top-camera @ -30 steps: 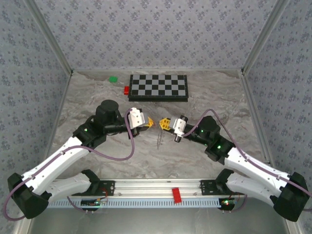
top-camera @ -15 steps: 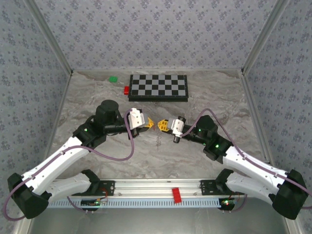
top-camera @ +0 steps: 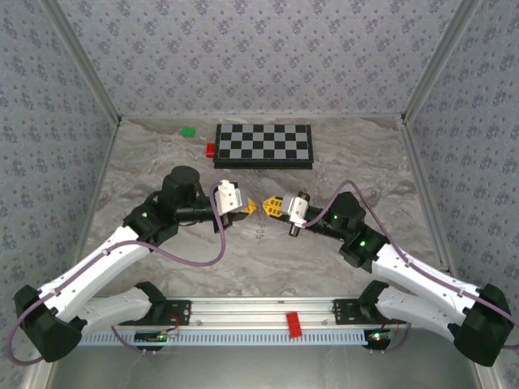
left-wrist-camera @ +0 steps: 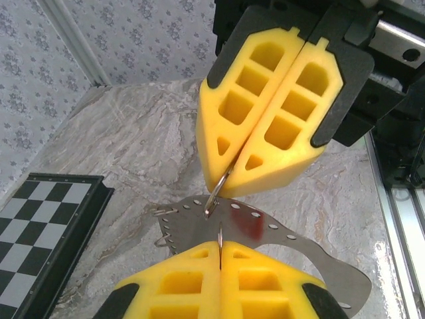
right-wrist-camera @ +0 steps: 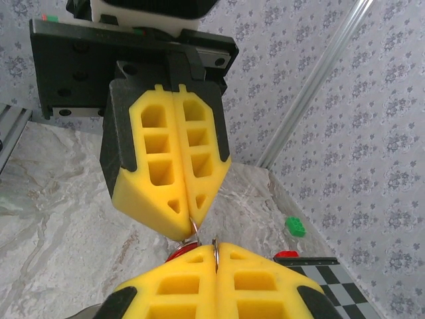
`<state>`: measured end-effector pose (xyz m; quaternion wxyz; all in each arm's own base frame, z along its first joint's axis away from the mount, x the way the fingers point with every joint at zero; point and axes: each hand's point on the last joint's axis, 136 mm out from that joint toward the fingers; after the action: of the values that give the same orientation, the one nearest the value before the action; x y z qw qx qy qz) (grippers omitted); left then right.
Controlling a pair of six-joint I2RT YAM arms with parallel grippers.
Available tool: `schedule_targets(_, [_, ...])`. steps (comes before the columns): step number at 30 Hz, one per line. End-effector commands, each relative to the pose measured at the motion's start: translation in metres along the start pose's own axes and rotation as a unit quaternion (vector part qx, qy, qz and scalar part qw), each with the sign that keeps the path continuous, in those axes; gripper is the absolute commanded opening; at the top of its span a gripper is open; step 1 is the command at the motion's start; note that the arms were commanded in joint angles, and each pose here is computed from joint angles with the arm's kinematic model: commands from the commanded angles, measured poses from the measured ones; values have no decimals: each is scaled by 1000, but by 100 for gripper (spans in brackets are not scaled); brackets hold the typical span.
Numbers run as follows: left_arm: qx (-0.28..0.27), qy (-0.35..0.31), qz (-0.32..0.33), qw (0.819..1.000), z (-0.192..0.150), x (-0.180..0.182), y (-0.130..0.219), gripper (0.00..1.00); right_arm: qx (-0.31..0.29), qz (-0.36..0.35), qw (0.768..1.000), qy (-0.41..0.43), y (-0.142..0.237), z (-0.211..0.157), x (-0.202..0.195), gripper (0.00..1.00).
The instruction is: Put the keys on the keyring
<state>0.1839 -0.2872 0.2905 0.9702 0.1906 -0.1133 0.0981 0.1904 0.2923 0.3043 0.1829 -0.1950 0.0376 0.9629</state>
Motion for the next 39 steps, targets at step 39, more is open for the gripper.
schedule_targets(39, [-26,-9,-20,999,20,-1,6,0,-31,14,999,4,-3,24,0,0])
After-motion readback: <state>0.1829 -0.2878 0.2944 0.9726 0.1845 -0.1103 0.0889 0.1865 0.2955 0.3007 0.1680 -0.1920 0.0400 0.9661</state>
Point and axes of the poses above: each hand's point on the last joint's axis, 136 mm out from that joint toward the fingers, its own y axis back along the fingers, its own x axis along the line the jaws close on, z = x × y, and after that the axes turned 3 degrees about -y, right-handed
